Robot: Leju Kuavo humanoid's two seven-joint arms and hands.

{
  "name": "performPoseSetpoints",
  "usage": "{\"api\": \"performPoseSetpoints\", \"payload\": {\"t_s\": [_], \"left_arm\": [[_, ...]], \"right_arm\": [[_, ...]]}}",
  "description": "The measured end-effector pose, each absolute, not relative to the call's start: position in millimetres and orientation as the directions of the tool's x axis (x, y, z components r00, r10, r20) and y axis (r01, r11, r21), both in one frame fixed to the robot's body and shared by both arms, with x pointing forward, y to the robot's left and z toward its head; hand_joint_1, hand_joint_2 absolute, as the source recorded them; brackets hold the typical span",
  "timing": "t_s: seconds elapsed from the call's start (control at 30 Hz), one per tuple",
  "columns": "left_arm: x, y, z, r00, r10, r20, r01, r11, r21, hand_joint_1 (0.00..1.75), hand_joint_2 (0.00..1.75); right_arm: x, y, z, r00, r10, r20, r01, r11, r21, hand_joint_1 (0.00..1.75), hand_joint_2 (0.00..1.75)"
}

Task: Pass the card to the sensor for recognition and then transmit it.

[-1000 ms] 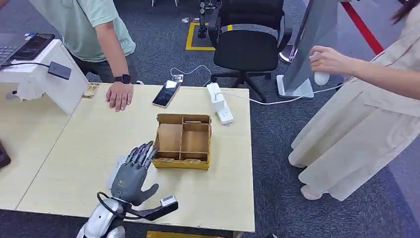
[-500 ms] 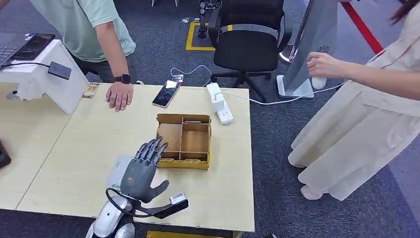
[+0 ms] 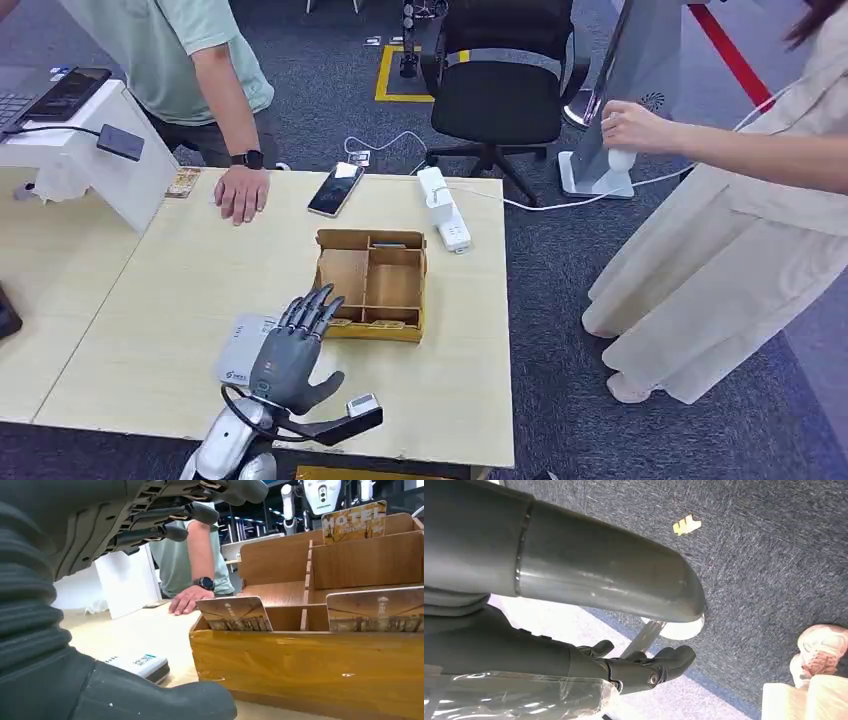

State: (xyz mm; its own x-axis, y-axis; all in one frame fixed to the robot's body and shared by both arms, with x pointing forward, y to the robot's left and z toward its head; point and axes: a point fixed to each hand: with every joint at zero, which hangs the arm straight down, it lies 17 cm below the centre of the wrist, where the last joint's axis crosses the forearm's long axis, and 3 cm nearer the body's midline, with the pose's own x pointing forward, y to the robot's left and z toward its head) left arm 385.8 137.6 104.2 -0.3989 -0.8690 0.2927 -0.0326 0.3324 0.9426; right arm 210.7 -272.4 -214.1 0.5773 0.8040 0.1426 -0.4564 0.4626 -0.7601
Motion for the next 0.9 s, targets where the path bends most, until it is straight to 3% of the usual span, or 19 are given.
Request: {"api": "performPoseSetpoints", "payload": {"t_s": [0.9], "left_arm": [[411, 135, 117, -0.415, -0.889, 0.192, -0.130, 0.267, 0.955, 0.00, 1.75]], "right_arm": [[210, -265, -214, 0.553, 0.823, 0.130, -0.477, 0.441, -0.760, 0.00, 0.00]]}}
